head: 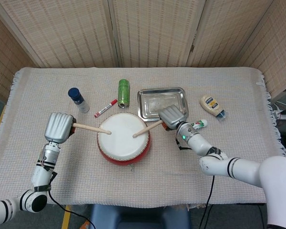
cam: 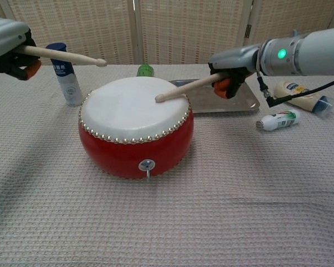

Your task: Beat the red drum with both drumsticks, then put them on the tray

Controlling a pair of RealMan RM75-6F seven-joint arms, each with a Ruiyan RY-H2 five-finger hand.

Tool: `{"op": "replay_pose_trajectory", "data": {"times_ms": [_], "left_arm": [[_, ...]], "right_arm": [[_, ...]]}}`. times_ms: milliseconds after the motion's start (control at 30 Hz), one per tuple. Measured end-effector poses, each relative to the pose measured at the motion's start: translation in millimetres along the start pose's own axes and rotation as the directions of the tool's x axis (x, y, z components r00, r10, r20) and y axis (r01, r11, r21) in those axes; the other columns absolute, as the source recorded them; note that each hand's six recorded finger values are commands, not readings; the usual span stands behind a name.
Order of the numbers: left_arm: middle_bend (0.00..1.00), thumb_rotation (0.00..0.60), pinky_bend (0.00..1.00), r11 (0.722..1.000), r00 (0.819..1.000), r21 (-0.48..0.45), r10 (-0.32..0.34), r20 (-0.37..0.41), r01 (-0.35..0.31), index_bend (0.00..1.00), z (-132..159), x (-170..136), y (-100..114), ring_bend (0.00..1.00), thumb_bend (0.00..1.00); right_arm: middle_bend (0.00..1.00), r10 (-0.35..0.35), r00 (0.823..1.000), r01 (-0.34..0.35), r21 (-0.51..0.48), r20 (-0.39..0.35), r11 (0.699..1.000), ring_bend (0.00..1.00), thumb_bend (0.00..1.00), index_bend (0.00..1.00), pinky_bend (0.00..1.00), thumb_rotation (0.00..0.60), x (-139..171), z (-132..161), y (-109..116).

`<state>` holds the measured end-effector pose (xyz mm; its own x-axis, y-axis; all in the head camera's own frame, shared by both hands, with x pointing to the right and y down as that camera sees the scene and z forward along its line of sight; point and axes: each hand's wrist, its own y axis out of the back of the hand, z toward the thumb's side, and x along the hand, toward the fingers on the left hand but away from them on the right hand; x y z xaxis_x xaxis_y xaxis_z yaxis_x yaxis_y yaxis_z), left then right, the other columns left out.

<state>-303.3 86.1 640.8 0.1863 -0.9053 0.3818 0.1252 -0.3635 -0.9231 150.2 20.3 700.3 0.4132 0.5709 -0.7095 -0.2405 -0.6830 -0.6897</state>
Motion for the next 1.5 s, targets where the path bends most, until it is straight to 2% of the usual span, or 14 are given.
{"op": "replay_pose_trajectory", "data": {"times_ms": [233,333,433,667,733,800,1067,1167,1333,1500], "left_arm": [[1.00,0.600,1.00,0.993,0.994,0.057,-0.102,0.023,0.101,1.00,15.6,1.1,-43.1,1.00,0.62],[1.00,0.600,1.00,0.987,0.991,0.091,-0.130,0.010,0.129,1.00,14.3,3.7,-55.2,1.00,0.62],[1.00,0.600,1.00,0.992,0.995,0.071,-0.102,-0.009,0.103,1.00,9.1,5.0,-46.2,1.00,0.62],[1.00,0.600,1.00,1.000,0.999,-0.020,0.013,-0.039,-0.014,1.00,-8.2,0.7,1.2,1.00,0.62],[1.00,0.600,1.00,0.999,0.999,-0.027,0.017,-0.041,-0.018,1.00,-10.4,0.2,3.6,1.00,0.62],[1.00,0.600,1.00,1.000,0.999,-0.021,-0.003,-0.036,0.002,1.00,-8.7,0.1,-2.7,1.00,0.62],[1.00,0.600,1.00,0.991,0.992,0.036,-0.125,-0.005,0.125,1.00,8.3,0.3,-51.7,1.00,0.62],[1.00,0.600,1.00,0.988,0.989,0.050,-0.144,-0.017,0.144,1.00,8.6,2.0,-60.2,1.00,0.62],[1.00,0.600,1.00,0.997,0.997,0.008,-0.073,-0.040,0.073,1.00,0.4,2.9,-36.4,1.00,0.62],[1.00,0.600,1.00,0.998,0.997,-0.038,0.037,-0.064,-0.040,1.00,-16.6,-4.4,5.5,1.00,0.62]], "right_arm": [[1.00,-0.127,0.991,0.120,-0.131,-0.049,0.984,1.00,0.82,1.00,1.00,0.600,24.9,7.2,50.5],[1.00,-0.139,0.989,0.131,-0.129,-0.050,0.983,1.00,0.82,1.00,1.00,0.600,30.7,3.0,58.6],[1.00,-0.109,0.993,0.106,-0.075,-0.044,0.992,1.00,0.82,1.00,1.00,0.600,28.1,0.6,48.6],[1.00,-0.008,1.000,0.009,0.071,-0.006,0.997,1.00,0.82,1.00,1.00,0.600,6.5,-3.5,3.1],[1.00,-0.002,1.000,0.002,0.087,-0.003,0.996,1.00,0.82,1.00,1.00,0.600,1.6,0.9,-4.3],[1.00,-0.013,1.000,0.014,0.067,-0.007,0.998,1.00,0.82,1.00,1.00,0.600,1.1,4.5,-2.3],[1.00,-0.133,0.990,0.128,-0.098,-0.053,0.987,1.00,0.82,1.00,1.00,0.600,28.5,8.6,50.4],[1.00,-0.148,0.987,0.141,-0.113,-0.058,0.984,1.00,0.82,1.00,1.00,0.600,36.0,4.1,58.2],[1.00,-0.098,0.994,0.093,-0.096,-0.048,0.991,1.00,0.82,1.00,1.00,0.600,26.0,0.9,39.0],[1.00,-0.034,0.999,0.033,-0.044,-0.026,0.998,1.00,0.82,1.00,1.00,0.600,8.2,-2.7,10.2]]}}
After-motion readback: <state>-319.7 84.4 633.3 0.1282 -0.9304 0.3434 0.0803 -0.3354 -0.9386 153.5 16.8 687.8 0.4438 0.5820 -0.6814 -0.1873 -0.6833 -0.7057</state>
